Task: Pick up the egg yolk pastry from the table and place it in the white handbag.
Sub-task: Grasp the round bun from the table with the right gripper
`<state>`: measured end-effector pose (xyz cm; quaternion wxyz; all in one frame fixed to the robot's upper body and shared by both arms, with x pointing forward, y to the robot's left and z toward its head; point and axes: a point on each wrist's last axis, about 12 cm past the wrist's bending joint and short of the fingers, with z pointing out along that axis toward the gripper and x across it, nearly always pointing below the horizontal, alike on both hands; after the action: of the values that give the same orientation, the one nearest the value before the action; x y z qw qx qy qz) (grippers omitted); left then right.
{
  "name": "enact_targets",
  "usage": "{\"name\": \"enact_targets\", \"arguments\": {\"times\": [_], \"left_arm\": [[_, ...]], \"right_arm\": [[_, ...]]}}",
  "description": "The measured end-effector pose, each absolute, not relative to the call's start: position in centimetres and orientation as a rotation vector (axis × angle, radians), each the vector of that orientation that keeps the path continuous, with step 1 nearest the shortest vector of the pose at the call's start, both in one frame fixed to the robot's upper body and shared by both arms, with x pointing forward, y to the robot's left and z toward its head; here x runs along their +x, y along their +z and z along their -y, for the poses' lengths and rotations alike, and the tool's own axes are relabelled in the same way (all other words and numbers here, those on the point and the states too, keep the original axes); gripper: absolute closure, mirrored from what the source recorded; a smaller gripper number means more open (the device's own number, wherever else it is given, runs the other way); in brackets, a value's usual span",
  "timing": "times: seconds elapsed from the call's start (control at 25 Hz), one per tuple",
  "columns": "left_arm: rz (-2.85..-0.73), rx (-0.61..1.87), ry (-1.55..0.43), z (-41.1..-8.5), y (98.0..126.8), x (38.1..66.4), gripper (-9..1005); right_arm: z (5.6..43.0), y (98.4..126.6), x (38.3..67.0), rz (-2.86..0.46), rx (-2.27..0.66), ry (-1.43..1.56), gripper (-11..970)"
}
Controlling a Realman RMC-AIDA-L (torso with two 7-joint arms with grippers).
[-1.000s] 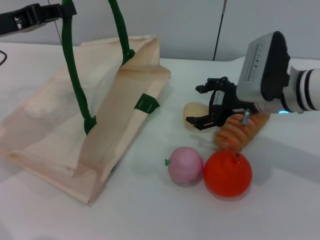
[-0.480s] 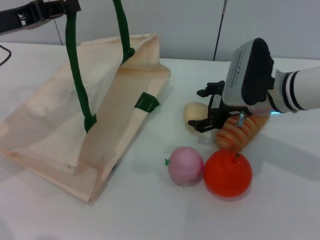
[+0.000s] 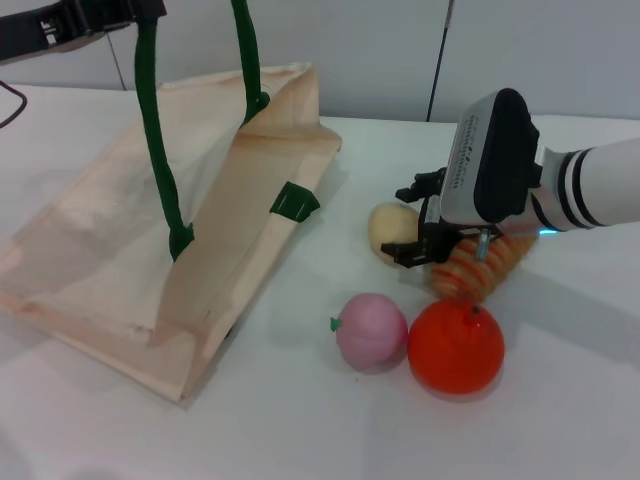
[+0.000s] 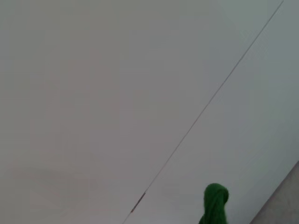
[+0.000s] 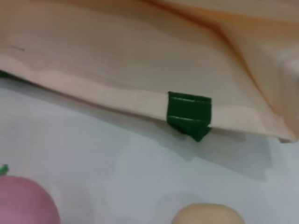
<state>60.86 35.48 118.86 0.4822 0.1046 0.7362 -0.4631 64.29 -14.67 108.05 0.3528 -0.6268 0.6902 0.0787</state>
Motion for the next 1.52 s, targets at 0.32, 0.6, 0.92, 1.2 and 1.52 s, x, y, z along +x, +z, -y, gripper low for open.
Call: {"name": "enact_targets", "arguments": {"times": [0.32, 0.6, 0.92, 1.2, 1.52], "left_arm": [[-1.793, 0.255, -1.13, -35.44, 118.9, 60.91, 873], [-1.793, 0.253, -1.129, -35.45, 118.9, 60.92, 874], [-1.795, 0.25, -1.128, -35.49, 118.86, 60.9, 873], [-1.797, 0.248, -1.128, -35.49, 118.86, 60.93, 874], [-1.801, 0.241, -1.127, -35.66, 118.69, 60.75, 873]], "right_arm": [[14.55, 108.07, 64.31, -1.8, -1.614, 0.207, 273], [14.49, 108.12, 64.38, -1.799, -1.619, 0.202, 369], [14.51, 107.99, 64.27, -1.804, -1.628, 0.206, 431], [14.51, 107.94, 64.23, -1.803, -1.634, 0.205, 435], [14.13, 108.47, 63.99, -1.777, -1.633, 0.257, 440]]}}
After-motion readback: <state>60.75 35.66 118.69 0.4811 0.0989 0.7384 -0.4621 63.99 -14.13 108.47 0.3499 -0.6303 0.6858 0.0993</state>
